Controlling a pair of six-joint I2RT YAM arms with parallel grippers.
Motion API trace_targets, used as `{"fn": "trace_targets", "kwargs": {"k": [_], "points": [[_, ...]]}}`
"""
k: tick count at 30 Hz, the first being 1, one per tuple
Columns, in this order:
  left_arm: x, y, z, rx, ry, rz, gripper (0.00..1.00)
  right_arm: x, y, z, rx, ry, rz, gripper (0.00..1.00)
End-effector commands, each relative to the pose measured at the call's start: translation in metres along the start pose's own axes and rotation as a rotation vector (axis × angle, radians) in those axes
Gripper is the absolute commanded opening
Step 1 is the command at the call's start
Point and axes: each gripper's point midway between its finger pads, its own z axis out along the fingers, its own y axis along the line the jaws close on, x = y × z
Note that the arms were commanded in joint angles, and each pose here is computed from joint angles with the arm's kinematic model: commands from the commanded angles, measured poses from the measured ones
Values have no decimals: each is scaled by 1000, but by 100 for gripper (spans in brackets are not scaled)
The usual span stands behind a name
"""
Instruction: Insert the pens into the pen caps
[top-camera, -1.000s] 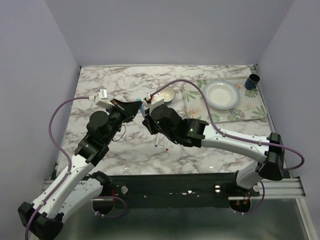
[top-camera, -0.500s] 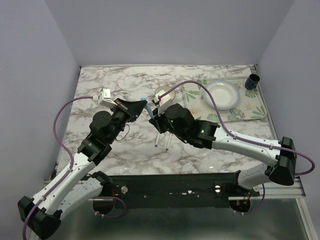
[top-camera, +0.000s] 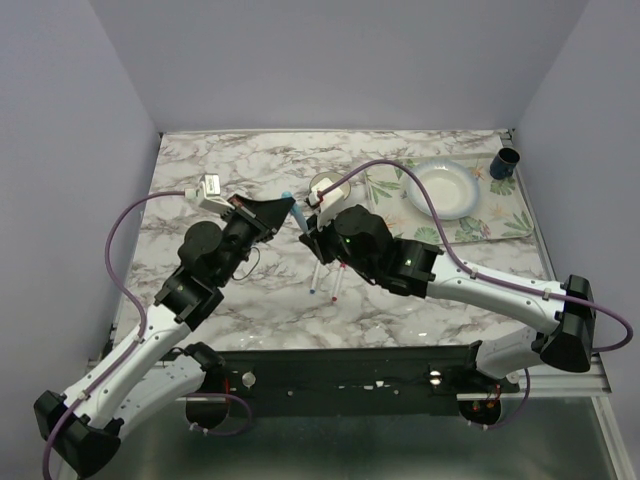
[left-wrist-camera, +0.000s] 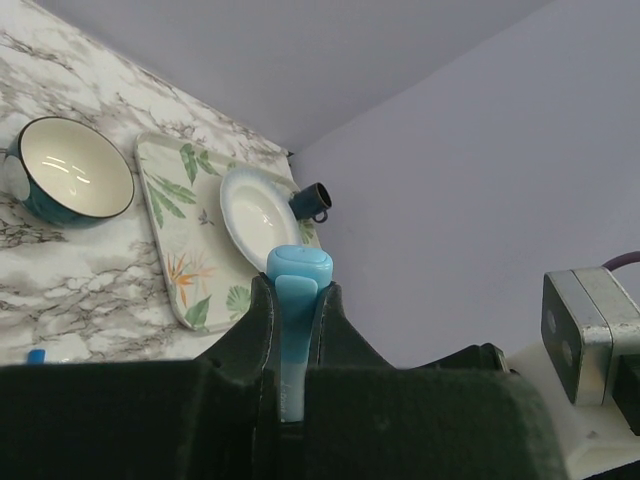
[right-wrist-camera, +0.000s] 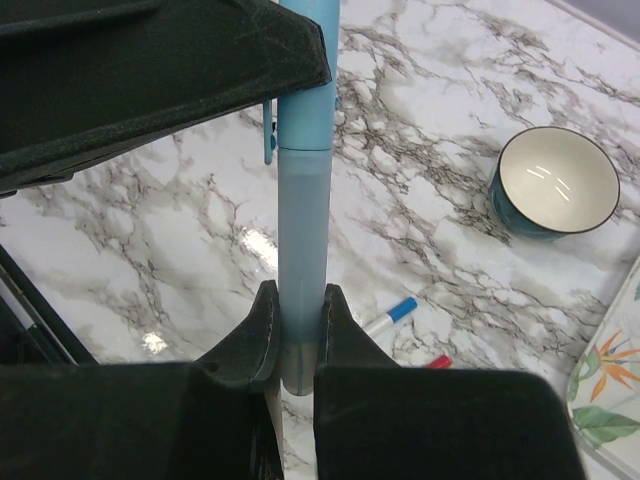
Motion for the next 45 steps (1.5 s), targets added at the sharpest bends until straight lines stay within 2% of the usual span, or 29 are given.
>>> {"fn": "trace_targets", "kwargs": {"k": [1,8,13,16,18,19,21,24,25,26,27,29,31,36,38,39,40,41,42,45], "points": [[104,3,-31,17,461,-34,0,-141,5,-19,-52,-466,117,1],[148,16,-31,-52,562,-36,0,-170,-1,-15,-29,-534,-11,1],[135,16,-31,-63,510,9,0,-175,-8,-23,-13,-540,-21,1],[111,7,-29,-48,434,90,0,-160,-3,-24,-49,-510,-6,3],[91,-6,-26,-30,375,144,0,-144,-1,-25,-70,-473,-3,18],[84,-10,-27,-22,360,157,0,-141,2,-27,-91,-467,4,31],[71,-24,-26,12,324,199,0,-134,5,-34,-124,-451,39,41],[57,-35,-27,38,296,249,0,-113,17,-47,-218,-404,83,63],[55,-36,-28,39,298,260,0,-104,28,-52,-292,-380,109,84],[53,-37,-29,44,294,272,0,-82,34,-53,-330,-339,123,90],[47,-42,-29,55,284,290,0,-78,38,-67,-375,-348,141,93],[42,-37,-32,34,283,335,0,-45,43,-75,-429,-299,189,95],[33,-31,-33,3,274,375,0,-43,44,-101,-481,-325,216,95],[32,-23,-37,13,320,433,0,-1,39,-130,-515,-273,223,95],[36,-22,-38,52,371,447,0,2,28,-144,-483,-280,263,96],[50,-27,-44,137,457,453,0,8,23,-145,-459,-273,279,96],[54,-30,-44,184,483,449,0,14,13,-144,-401,-267,318,96],[51,-16,-35,162,499,429,0,20,7,-148,-372,-257,340,96],[62,-13,-39,197,572,388,0,23,-3,-147,-319,-256,369,96],[64,24,-19,63,628,369,0,35,-17,-149,-245,-244,435,96]]}}
